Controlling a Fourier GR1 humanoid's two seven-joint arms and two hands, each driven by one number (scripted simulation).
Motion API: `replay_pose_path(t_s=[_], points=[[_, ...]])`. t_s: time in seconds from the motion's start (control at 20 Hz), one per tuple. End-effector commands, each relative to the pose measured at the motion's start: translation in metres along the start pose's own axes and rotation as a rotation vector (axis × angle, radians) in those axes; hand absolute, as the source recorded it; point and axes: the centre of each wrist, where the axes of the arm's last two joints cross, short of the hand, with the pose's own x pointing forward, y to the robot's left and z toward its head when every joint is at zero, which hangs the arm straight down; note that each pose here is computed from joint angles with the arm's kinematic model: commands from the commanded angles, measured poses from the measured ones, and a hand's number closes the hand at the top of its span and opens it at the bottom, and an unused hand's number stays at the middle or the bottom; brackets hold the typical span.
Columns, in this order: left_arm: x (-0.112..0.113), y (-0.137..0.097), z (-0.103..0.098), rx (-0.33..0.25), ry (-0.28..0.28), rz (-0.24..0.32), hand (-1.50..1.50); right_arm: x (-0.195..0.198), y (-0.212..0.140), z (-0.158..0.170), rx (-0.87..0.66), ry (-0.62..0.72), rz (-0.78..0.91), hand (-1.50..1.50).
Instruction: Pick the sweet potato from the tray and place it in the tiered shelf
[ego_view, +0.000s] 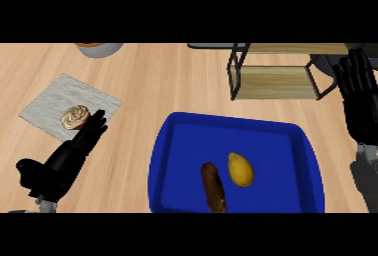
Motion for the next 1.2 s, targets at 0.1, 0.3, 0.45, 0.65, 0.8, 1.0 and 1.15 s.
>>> replay_pose_path(t_s=[0.1,0.3,0.45,0.65,0.8,1.0,1.15], points=[[0.017,0.01,-0.01,0.158,-0.072,-0.007,0.0,-0.004,0.088,0.015,0.39,0.044,0.191,1.5],[0.021,0.017,-0.018,0.257,-0.116,0.018,0.0,-0.001,0.096,0.009,0.412,-0.026,0.619,1.5],[0.015,0.011,-0.028,0.352,-0.117,0.046,0.0,-0.011,0.219,0.057,0.588,0.136,0.333,-1.5],[0.021,0.017,-0.038,0.385,-0.119,0.066,0.0,0.021,0.236,0.058,0.788,0.107,0.362,-1.5],[0.023,0.02,-0.018,0.373,-0.121,0.04,0.0,0.054,0.249,0.057,0.912,0.099,0.524,-1.5],[0.023,0.013,-0.022,0.374,-0.103,0.046,0.0,0.071,0.263,0.072,1.083,0.136,0.836,-1.5],[0.014,0.004,-0.016,0.381,-0.097,0.051,0.0,0.083,0.289,0.091,1.154,0.147,1.016,-1.5]])
